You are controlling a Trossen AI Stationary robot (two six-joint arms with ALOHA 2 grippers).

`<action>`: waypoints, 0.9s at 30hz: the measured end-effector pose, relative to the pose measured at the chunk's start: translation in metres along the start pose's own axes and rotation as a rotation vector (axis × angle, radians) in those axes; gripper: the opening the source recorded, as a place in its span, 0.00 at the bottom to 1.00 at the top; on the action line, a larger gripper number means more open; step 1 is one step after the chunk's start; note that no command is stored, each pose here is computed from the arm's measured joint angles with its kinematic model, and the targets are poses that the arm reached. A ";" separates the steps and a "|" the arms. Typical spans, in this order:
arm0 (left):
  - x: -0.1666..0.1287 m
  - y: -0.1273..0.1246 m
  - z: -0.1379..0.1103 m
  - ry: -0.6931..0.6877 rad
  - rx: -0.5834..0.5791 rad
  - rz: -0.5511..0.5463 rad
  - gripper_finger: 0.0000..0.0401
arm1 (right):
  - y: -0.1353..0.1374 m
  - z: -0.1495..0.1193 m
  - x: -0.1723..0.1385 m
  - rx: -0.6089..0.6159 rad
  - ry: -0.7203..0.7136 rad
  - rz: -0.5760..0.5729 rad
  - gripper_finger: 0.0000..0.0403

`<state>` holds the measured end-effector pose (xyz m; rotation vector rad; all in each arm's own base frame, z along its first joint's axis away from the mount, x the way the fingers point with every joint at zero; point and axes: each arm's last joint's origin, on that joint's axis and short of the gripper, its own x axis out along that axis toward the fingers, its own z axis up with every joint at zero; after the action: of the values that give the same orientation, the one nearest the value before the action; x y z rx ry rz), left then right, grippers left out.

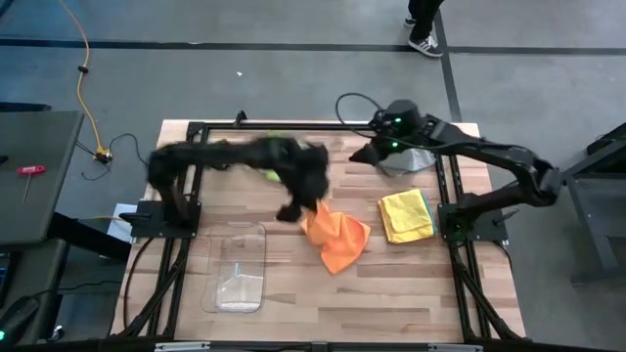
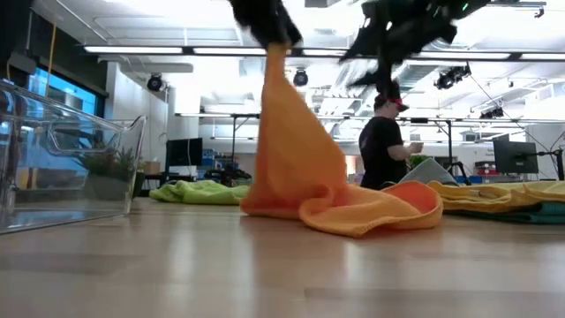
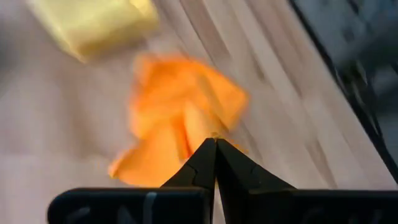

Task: Fold microfiber towels
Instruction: Fold the orange towel

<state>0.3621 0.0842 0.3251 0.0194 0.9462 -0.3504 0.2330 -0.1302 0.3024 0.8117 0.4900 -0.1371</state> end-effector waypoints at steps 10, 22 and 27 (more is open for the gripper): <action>-0.172 0.014 -0.009 -0.570 -0.120 0.620 0.00 | 0.052 -0.014 -0.048 -0.151 -0.138 0.064 0.56; -0.201 0.013 -0.009 -0.705 -0.261 0.689 0.00 | 0.068 -0.037 -0.016 -0.264 -0.077 -0.099 0.56; -0.194 0.010 -0.004 -0.685 -0.266 0.727 0.00 | 0.070 -0.045 0.004 -0.319 -0.069 -0.211 0.56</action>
<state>0.2585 0.1497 0.4755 -0.0015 0.2540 0.4300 0.2413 -0.0497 0.3201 0.4413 0.5156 -0.2734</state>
